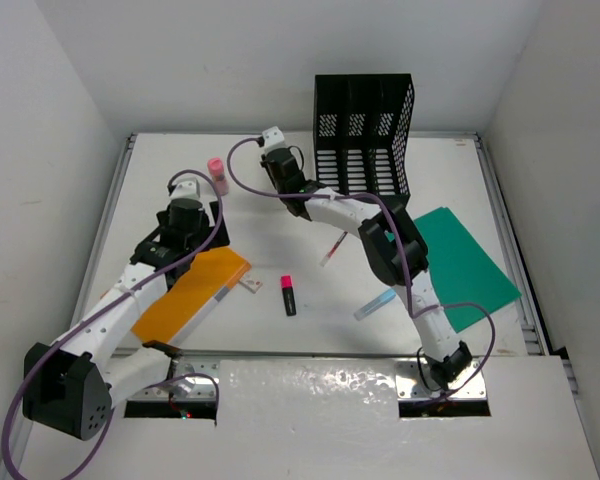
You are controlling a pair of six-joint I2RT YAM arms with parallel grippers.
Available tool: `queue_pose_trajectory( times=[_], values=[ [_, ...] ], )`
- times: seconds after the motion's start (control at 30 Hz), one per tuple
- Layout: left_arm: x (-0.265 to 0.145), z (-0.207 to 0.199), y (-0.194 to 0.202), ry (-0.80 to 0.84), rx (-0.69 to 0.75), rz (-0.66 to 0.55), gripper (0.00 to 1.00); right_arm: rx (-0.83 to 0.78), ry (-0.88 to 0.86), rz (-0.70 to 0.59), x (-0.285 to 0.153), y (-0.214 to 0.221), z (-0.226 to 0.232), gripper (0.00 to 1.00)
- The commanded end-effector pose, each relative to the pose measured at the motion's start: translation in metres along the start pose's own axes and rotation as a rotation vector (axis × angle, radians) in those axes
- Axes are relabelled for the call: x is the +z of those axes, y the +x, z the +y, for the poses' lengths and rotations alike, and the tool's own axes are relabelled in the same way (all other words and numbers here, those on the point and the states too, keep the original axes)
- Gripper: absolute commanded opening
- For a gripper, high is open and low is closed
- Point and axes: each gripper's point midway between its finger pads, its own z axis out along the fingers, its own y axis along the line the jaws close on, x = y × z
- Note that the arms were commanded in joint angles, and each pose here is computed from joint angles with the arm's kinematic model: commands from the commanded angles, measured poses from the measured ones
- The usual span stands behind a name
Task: Organize the desk
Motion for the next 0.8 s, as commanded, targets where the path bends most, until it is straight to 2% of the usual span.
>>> queue_pose_trajectory(
  times=[0.0,0.1,0.13,0.27,0.43,0.6,0.77],
  values=[
    [-0.001,-0.001,-0.002,-0.001,-0.003,-0.017,0.86,0.041,0.054,-0.086,0.001,-0.031,-0.013,0.00],
    [0.000,-0.002,-0.001,-0.002,-0.002,-0.014,0.86,0.027,0.065,-0.051,0.004,-0.016,-0.013,0.00],
    [0.000,-0.002,-0.002,-0.002,-0.002,-0.016,0.86,0.026,0.067,-0.042,0.004,-0.012,-0.013,0.04],
    [0.001,-0.002,-0.001,-0.002,0.002,-0.015,0.86,0.020,0.081,-0.028,0.002,-0.005,-0.018,0.29],
    [0.001,-0.002,-0.002,-0.005,0.003,-0.017,0.86,0.009,0.089,-0.042,-0.002,-0.014,-0.025,0.45],
    [0.002,-0.001,-0.002,-0.009,0.006,-0.019,0.86,0.007,0.094,-0.081,-0.015,-0.040,-0.036,0.52],
    [0.002,0.000,-0.002,-0.016,0.011,-0.019,0.86,0.011,-0.037,-0.125,-0.053,-0.071,-0.034,0.59]
  ],
)
